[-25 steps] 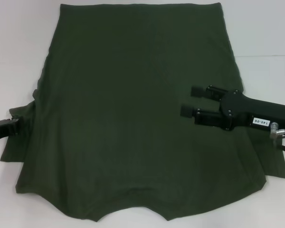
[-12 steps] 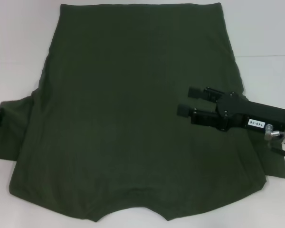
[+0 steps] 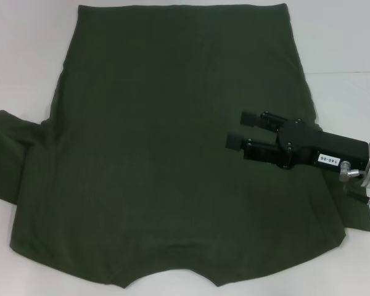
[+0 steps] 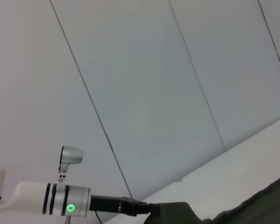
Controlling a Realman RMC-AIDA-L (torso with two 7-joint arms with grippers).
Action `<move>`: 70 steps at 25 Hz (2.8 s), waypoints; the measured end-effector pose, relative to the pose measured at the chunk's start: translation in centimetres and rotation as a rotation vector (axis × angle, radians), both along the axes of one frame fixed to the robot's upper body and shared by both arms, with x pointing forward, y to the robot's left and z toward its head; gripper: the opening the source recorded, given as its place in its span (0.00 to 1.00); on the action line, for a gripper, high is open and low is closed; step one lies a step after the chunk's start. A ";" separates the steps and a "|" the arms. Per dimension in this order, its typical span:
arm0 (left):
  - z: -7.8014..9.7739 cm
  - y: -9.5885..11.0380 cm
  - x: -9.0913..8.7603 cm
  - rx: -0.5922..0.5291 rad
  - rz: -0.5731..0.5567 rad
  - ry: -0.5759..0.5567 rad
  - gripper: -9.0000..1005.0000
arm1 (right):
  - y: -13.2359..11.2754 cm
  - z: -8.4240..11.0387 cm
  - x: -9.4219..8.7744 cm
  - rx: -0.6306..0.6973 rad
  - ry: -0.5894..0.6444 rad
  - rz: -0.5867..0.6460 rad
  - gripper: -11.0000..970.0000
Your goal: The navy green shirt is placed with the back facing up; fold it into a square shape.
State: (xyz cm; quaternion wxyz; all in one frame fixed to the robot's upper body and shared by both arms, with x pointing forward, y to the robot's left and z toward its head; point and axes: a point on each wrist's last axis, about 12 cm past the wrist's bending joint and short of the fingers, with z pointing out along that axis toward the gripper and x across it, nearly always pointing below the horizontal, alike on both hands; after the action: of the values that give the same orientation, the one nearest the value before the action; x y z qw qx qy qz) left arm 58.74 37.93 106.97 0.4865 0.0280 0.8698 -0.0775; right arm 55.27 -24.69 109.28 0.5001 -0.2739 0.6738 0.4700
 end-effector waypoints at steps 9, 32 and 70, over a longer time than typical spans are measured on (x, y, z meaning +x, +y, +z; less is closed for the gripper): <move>1.3 0.1 1.3 0.046 -0.005 -0.036 0.01 | 0.3 -0.1 0.0 0.013 0.010 0.001 0.92; 2.6 -2.2 -0.2 -0.148 -0.232 -0.017 0.01 | 0.3 -0.3 0.0 0.012 0.017 -0.005 0.92; -1.6 -6.7 -3.8 -0.436 -0.250 0.042 0.74 | -0.2 -0.2 -0.2 -0.003 0.008 0.005 0.92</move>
State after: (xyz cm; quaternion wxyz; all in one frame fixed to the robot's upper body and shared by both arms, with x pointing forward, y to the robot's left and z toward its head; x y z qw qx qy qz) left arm 54.92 31.26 105.36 0.4495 0.0279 0.8322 -0.3234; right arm 55.08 -24.91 109.08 0.4959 -0.2746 0.6756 0.4715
